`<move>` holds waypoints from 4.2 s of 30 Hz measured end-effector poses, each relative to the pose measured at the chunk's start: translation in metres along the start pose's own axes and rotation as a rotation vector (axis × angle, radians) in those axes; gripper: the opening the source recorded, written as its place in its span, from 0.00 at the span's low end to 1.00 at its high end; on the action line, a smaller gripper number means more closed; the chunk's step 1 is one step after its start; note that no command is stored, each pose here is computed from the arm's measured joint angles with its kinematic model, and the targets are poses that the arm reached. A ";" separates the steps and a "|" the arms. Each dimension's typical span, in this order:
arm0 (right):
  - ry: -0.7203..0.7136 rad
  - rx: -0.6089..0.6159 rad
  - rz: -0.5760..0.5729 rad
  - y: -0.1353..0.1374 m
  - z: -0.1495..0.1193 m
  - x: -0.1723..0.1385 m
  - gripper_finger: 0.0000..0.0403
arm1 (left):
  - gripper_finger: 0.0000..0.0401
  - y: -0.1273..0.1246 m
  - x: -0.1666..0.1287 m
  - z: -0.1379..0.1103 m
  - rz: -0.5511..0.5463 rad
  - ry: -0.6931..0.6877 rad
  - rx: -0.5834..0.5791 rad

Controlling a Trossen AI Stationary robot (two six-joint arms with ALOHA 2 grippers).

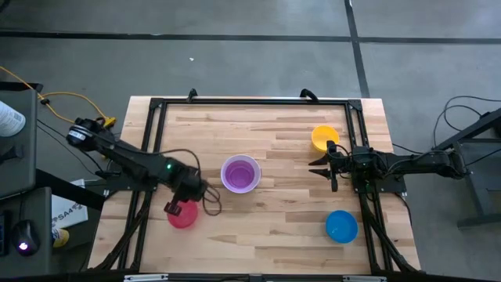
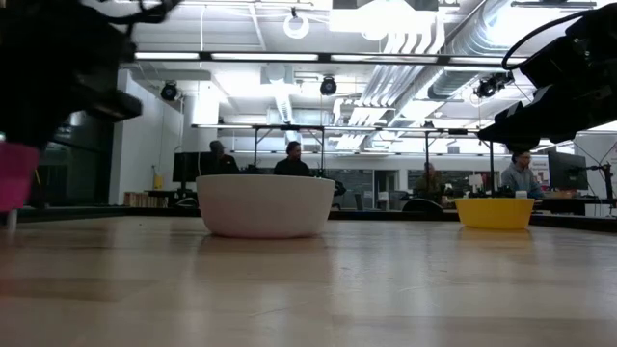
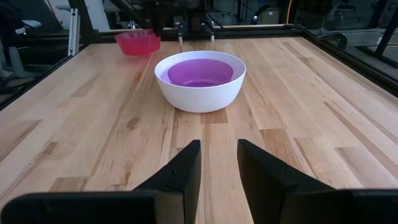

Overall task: Nest bowls inside each other
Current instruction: Stack the red bowl on the violet bowl, then stack the yellow bowl on the red bowl

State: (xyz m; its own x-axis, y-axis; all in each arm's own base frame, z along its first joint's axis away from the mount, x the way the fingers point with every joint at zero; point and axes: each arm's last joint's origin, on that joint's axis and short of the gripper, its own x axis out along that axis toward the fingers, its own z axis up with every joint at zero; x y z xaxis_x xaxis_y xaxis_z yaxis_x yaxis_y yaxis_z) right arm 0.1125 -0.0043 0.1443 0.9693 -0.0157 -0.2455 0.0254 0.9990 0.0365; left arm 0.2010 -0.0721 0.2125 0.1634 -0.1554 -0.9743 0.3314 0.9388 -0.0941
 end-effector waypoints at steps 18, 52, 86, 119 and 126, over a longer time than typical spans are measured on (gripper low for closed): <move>0.000 0.000 0.000 0.000 0.000 0.000 0.24 | 0.00 0.068 -0.045 0.053 0.031 0.053 -0.037; 0.000 0.000 0.000 0.000 0.000 0.000 0.24 | 0.00 0.160 -0.055 0.104 0.176 0.003 -0.002; 0.000 0.000 0.000 0.000 0.000 0.000 0.24 | 0.00 0.184 -0.036 0.129 0.110 -0.043 -0.213; 0.000 0.000 0.000 0.000 0.000 0.000 0.24 | 0.16 0.191 -0.014 0.134 0.074 -0.011 -0.134; 0.000 0.000 0.000 0.000 0.000 0.000 0.24 | 0.16 0.188 -0.028 0.131 0.145 -0.008 -0.129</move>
State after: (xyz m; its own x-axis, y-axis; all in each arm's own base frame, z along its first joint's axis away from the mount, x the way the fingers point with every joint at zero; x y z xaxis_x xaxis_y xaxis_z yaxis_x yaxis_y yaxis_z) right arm 0.1125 -0.0043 0.1443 0.9693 -0.0157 -0.2455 0.0253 0.9990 0.0362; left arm 0.3801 0.0685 0.2484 0.2086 -0.0179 -0.9778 0.1821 0.9831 0.0209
